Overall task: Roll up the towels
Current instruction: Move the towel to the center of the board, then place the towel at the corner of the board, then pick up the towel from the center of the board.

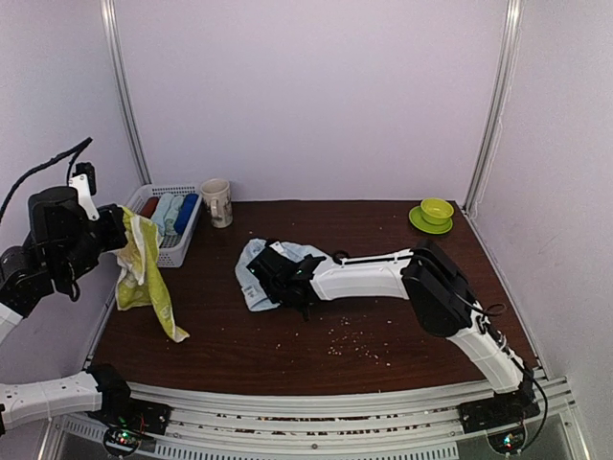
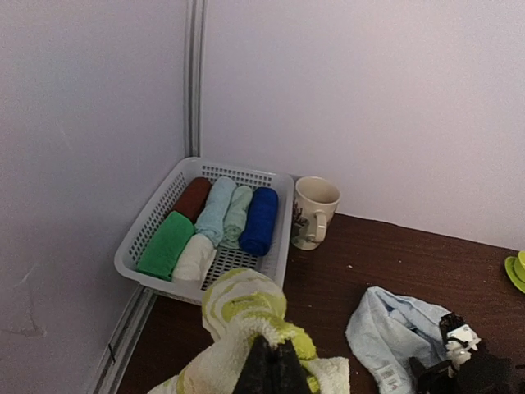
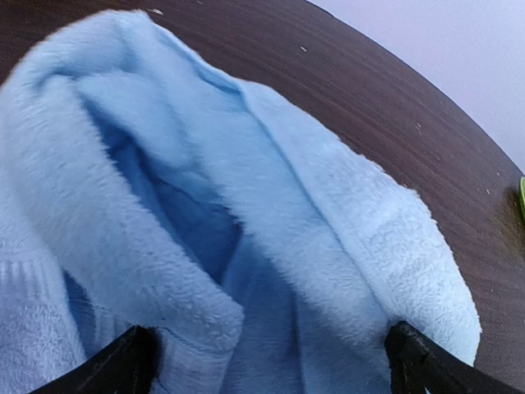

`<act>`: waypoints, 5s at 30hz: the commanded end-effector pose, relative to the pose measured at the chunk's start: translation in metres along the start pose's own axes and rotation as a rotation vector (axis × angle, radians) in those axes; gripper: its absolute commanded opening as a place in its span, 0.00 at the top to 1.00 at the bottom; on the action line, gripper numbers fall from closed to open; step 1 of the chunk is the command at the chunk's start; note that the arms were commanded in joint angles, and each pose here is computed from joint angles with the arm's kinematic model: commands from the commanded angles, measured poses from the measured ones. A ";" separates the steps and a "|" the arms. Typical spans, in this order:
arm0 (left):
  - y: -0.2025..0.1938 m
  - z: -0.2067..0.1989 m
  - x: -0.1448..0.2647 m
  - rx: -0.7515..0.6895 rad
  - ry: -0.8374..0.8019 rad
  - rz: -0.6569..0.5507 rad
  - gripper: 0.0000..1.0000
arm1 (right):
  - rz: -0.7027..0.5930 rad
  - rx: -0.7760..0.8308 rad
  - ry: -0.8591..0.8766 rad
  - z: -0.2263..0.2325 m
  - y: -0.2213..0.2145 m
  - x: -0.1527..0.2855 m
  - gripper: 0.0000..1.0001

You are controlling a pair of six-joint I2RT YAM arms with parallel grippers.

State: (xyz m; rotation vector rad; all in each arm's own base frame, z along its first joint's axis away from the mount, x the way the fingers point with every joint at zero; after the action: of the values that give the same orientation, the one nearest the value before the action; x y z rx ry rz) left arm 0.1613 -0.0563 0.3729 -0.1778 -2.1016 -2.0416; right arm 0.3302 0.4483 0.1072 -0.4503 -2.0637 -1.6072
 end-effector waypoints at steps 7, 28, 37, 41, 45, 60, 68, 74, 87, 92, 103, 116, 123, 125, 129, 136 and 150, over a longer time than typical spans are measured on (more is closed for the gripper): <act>-0.017 0.035 -0.013 -0.162 0.607 0.027 1.00 | 0.064 -0.107 -0.014 -0.066 0.002 -0.008 0.02; -0.056 0.090 -0.108 -0.167 0.681 0.280 0.98 | 0.169 -0.249 -0.048 -0.167 -0.021 0.015 0.22; -0.045 0.088 -0.122 -0.158 0.670 0.279 0.54 | 0.185 -0.240 0.082 -0.173 -0.019 0.048 0.13; -0.049 0.085 -0.120 -0.151 0.618 0.283 0.13 | 0.192 -0.238 0.205 -0.166 -0.014 0.073 0.11; -0.044 0.078 -0.116 -0.129 0.503 0.265 0.02 | 0.224 -0.274 0.341 -0.157 -0.018 0.090 0.14; -0.062 0.005 -0.102 -0.162 -0.052 0.126 0.02 | 0.341 -0.492 0.481 -0.121 -0.050 0.068 0.31; -0.064 0.007 -0.095 -0.165 -0.066 0.076 0.02 | 0.367 -0.536 0.483 -0.116 -0.063 0.055 0.38; -0.066 0.006 -0.095 -0.161 -0.078 0.081 0.02 | 0.358 -0.575 0.523 -0.109 -0.059 0.048 0.46; -0.065 -0.001 -0.094 -0.160 -0.154 0.068 0.02 | 0.136 -0.429 0.283 -0.143 0.010 0.089 1.00; -0.064 -0.011 -0.094 -0.173 -0.271 0.049 0.02 | -0.087 -0.430 0.135 -0.211 0.061 0.175 1.00; -0.045 -0.109 -0.106 -0.330 -0.551 0.118 0.02 | -0.224 -0.600 -0.051 -0.312 0.009 0.245 1.00; -0.084 -0.285 -0.179 -0.442 -0.735 0.233 0.02 | -0.382 -0.753 -0.329 -0.373 -0.029 0.270 1.00; -0.098 -0.363 -0.238 -0.368 -0.765 0.298 0.02 | -0.365 -0.728 -0.347 -0.371 -0.042 0.260 1.00; -0.106 -0.381 -0.254 -0.332 -0.779 0.292 0.03 | -0.345 -0.716 -0.327 -0.366 -0.047 0.252 1.00; -0.123 -0.405 -0.273 -0.270 -0.826 0.298 0.08 | -0.313 -0.707 -0.301 -0.357 -0.053 0.240 1.00; -0.158 -0.418 -0.290 -0.204 -0.849 0.313 0.15 | -0.305 -0.720 -0.244 -0.352 -0.059 0.235 1.00; -0.179 -0.418 -0.300 -0.195 -0.813 0.296 0.66 | -0.301 -0.740 -0.161 -0.348 -0.060 0.234 1.00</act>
State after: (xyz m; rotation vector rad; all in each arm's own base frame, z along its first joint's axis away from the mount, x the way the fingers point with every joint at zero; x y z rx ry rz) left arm 0.4354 -0.4564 0.1329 -1.5059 -1.9495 -2.1547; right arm 0.1630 0.0881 0.2573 -0.5616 -1.6455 -2.5869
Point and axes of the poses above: each gripper's point midway between its finger pads, its own x axis back along the fingers, its own z axis along the line the jaws close on, y = z × x, the point moved 9 cm from there along x, back along the fingers, and after that the axes turned 10 degrees about -x, right-handed, at the moved point
